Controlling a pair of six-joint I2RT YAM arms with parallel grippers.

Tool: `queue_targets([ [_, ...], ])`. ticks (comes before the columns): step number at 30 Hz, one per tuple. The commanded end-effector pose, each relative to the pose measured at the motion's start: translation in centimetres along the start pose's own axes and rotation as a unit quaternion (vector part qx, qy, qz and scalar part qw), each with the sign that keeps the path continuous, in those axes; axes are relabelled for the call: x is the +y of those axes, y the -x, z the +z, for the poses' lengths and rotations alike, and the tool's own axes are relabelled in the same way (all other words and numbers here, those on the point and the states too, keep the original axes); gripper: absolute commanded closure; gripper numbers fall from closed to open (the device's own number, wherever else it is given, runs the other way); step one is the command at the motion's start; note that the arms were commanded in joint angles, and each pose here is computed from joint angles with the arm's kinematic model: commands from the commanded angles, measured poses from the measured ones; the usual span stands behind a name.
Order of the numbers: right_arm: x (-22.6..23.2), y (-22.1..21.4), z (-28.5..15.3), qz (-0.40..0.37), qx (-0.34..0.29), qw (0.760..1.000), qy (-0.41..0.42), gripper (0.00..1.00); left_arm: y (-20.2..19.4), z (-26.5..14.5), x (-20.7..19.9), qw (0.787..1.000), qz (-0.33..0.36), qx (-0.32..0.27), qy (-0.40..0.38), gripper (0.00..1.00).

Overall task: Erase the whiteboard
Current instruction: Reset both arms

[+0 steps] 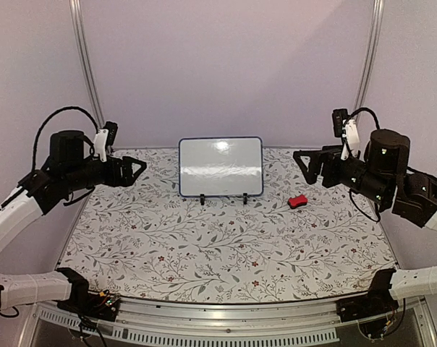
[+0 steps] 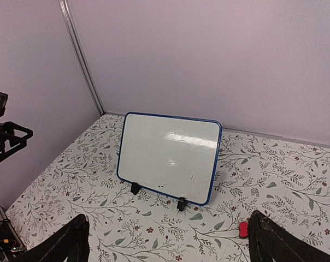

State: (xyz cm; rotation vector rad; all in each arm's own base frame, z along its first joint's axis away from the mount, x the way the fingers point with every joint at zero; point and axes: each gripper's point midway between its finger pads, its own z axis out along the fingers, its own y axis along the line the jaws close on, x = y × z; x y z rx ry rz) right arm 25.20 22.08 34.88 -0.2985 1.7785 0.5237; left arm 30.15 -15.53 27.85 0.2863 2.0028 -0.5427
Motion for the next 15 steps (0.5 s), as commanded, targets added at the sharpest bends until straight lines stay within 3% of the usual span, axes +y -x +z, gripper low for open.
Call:
queue_targets([
  [1, -0.9, -2.2, -0.3, -0.038, 0.009, 0.999, -0.008, 0.01, 1.7, -2.9, -1.7, 0.994, 0.067, -0.078, -0.037, 0.00],
  [5, -1.5, -3.7, -0.4, -0.055, 0.017, 0.998, -0.014, 0.01, 1.3, -4.3, -1.5, 0.989, 0.075, -0.125, -0.034, 0.00],
  [15, -2.7, -1.9, -1.9, -0.058, -0.035, 0.997, -0.033, 0.01, 0.1, -4.1, -0.6, 0.989, 0.075, -0.124, -0.017, 0.00],
])
